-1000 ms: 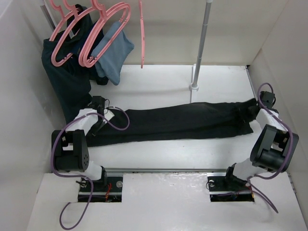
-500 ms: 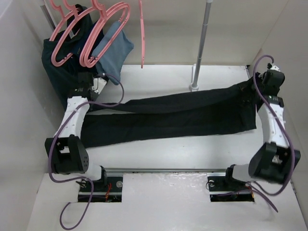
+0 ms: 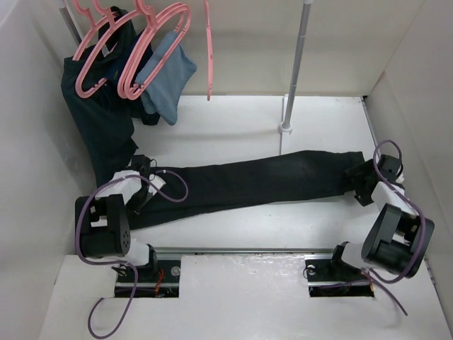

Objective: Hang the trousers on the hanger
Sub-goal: Fold the trousers at the center of the board.

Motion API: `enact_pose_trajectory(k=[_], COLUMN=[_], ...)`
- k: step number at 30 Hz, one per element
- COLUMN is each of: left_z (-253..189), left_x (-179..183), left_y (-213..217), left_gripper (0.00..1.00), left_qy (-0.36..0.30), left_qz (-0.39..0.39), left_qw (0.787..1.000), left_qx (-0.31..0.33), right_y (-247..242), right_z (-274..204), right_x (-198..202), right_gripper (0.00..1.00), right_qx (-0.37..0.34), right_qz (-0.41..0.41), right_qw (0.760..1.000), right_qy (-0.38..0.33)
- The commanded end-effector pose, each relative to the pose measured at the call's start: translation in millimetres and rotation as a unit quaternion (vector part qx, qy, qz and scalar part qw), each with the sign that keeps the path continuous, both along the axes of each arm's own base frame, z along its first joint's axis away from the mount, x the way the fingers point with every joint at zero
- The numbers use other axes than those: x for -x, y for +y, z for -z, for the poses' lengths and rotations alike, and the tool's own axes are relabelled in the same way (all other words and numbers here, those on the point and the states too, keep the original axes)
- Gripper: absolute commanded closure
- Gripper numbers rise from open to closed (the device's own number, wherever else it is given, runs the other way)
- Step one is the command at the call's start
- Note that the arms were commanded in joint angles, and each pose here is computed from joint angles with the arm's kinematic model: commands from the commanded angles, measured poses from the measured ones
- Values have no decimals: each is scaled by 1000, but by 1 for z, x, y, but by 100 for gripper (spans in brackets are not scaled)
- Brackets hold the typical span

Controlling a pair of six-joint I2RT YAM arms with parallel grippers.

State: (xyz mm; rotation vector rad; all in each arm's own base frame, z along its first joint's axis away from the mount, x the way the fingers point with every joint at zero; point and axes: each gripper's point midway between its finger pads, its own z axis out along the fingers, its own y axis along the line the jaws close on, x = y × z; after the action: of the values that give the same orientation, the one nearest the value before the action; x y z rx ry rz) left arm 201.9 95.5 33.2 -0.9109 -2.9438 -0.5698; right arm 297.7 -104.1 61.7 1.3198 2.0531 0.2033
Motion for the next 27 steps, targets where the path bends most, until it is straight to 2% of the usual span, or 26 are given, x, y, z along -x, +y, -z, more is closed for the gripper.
enact_pose_trajectory(k=[1,2,4,6,8,10,15,18,21,22,25,26,27], left_z=[-2,-1,-2,1,0,-4,-19,-34,-40,-37,-20,-17,-14], left_x=[4,6,3,5,7,3,-3,-12,-7,0,27,29,30], left_y=[8,6,2,-6,-9,-9,-18,-39,-41,-37,-24,-22,-22], left_gripper=[100,100,97,88,75,70,68,71,73,73,64,62,61], left_qy=[15,19,19,31,43,36,24,9,-6,3,52,54,54], left_qz=[2,-2,-6,-8,-12,-16,-14,22,44,47,52,52,52], left_qw=[999,1000,1000,999,999,999,998,993,992,993,995,995,995], left_qx=[-32,-25,-12,12,20,20,48,115,119,107,71,66,66], right_y=[-18,-23,-26,-29,-33,-35,-29,-32,-34,-34,-34,-35,-40], right_z=[0,-4,-8,-11,-9,5,26,21,22,25,25,24,25], right_x=[-1,-3,-7,-13,-10,-8,-20,-34,-39,-38,-38,-39,-37], right_gripper=[6,1,1,1,1,1,1,6,26,41,65,90,100], right_qx=[-18,-16,-8,-4,1,1,-36,-38,-36,-35,-35,-30,-18], right_qz=[70,74,67,62,65,58,38,28,15,11,11,6,15], right_qw=[997,997,998,998,997,996,995,996,996,996,996,997,996], right_qy=[23,18,17,16,40,67,84,71,76,81,81,78,84])
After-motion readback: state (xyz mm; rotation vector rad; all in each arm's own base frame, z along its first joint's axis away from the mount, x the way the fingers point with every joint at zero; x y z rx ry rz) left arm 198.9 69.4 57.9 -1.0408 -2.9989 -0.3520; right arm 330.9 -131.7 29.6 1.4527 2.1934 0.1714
